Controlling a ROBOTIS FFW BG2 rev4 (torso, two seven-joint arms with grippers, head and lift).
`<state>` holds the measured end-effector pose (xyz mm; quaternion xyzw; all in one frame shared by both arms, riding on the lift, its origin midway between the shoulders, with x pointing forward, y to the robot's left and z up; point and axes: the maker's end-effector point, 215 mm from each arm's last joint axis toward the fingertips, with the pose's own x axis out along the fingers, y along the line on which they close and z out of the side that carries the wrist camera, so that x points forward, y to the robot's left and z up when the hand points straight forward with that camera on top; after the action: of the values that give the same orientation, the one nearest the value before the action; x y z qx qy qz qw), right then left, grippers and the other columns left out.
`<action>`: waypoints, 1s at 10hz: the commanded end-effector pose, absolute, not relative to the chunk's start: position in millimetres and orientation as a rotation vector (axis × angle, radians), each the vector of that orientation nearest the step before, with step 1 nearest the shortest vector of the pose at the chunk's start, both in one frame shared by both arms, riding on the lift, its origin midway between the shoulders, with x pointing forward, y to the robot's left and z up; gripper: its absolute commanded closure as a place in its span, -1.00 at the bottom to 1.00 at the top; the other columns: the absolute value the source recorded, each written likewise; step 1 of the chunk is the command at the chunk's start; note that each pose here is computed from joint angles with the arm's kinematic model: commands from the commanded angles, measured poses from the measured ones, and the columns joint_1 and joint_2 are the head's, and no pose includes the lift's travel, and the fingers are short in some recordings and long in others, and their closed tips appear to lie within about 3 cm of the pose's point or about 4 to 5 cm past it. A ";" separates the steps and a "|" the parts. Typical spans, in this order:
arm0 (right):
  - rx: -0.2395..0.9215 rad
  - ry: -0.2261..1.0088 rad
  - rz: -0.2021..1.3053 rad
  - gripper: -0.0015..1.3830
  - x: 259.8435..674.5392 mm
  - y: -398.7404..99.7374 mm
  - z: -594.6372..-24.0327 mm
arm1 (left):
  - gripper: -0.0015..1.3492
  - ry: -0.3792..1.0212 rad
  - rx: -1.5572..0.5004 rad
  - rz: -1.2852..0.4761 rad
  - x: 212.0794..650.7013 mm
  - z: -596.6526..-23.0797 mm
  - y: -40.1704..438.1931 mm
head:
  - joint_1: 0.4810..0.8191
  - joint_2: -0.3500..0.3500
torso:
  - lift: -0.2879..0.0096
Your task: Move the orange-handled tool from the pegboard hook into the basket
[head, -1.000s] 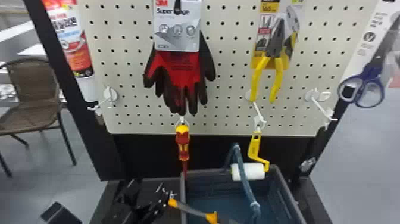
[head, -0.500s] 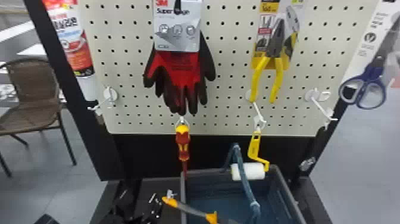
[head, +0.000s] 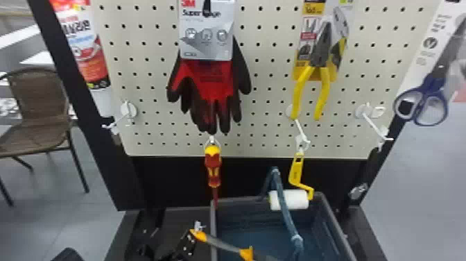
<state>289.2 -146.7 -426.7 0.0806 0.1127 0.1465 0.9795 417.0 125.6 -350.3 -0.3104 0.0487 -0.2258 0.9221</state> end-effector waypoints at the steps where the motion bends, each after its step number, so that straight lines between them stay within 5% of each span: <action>1: 0.163 0.227 0.297 -0.85 289.9 -146.2 -427.2 | -0.71 0.178 -0.668 -0.483 416.6 -370.3 113.6 | -0.60 0.00 | 0.26; 10: 0.168 0.229 0.309 -0.85 292.4 -143.8 -430.4 | -0.71 0.347 -0.732 -0.606 425.1 -419.1 64.1 | -0.60 0.00 | 0.26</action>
<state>292.0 -143.9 -430.5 0.0832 0.1136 0.1526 0.9782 425.0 65.1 -413.3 -0.3490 0.1613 -0.2917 0.8758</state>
